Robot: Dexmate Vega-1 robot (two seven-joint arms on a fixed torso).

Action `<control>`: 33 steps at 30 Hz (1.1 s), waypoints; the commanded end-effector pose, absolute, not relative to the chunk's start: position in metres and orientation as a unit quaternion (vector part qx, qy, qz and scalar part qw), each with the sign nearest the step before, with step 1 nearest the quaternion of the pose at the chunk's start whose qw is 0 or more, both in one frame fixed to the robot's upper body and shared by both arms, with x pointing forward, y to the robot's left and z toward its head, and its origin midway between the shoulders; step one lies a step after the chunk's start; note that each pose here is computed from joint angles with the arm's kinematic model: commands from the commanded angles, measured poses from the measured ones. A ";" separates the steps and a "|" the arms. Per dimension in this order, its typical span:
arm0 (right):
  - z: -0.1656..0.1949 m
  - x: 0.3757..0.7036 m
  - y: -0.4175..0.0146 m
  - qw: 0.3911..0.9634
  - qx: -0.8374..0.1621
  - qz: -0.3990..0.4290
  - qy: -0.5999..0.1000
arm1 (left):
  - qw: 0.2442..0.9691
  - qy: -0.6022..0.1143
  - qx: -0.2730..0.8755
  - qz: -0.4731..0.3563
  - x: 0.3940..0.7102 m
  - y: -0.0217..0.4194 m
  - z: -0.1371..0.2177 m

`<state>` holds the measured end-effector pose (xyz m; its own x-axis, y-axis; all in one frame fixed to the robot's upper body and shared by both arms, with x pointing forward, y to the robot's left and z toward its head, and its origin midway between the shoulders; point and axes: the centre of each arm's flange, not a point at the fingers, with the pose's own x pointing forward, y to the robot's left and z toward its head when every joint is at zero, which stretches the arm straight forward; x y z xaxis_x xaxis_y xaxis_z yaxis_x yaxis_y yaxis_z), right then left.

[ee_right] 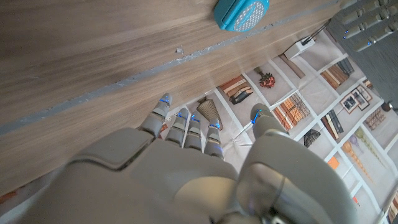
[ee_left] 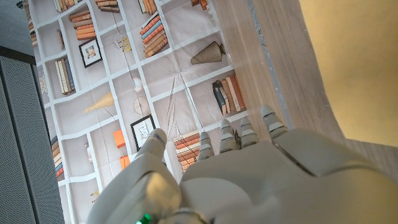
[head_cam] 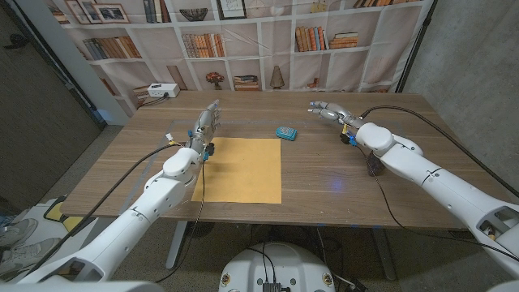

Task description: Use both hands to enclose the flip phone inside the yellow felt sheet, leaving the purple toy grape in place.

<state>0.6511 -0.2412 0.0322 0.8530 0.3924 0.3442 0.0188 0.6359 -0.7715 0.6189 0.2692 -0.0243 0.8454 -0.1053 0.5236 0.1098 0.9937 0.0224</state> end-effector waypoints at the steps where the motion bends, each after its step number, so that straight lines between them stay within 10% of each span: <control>1: 0.041 0.647 -0.214 0.825 -0.511 0.092 -0.225 | 0.960 -0.274 -0.001 -0.056 0.609 0.275 -0.027; 33: 0.044 0.655 -0.148 0.731 -0.656 0.085 -0.166 | 0.959 -0.277 -0.008 -0.060 0.606 0.286 -0.030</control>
<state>0.6485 -0.1640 0.0426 0.9153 0.3539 0.1923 0.1162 0.2250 -0.9674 0.6068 0.2827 -0.0291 0.8392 -0.1135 0.5319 0.1199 0.9925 0.0226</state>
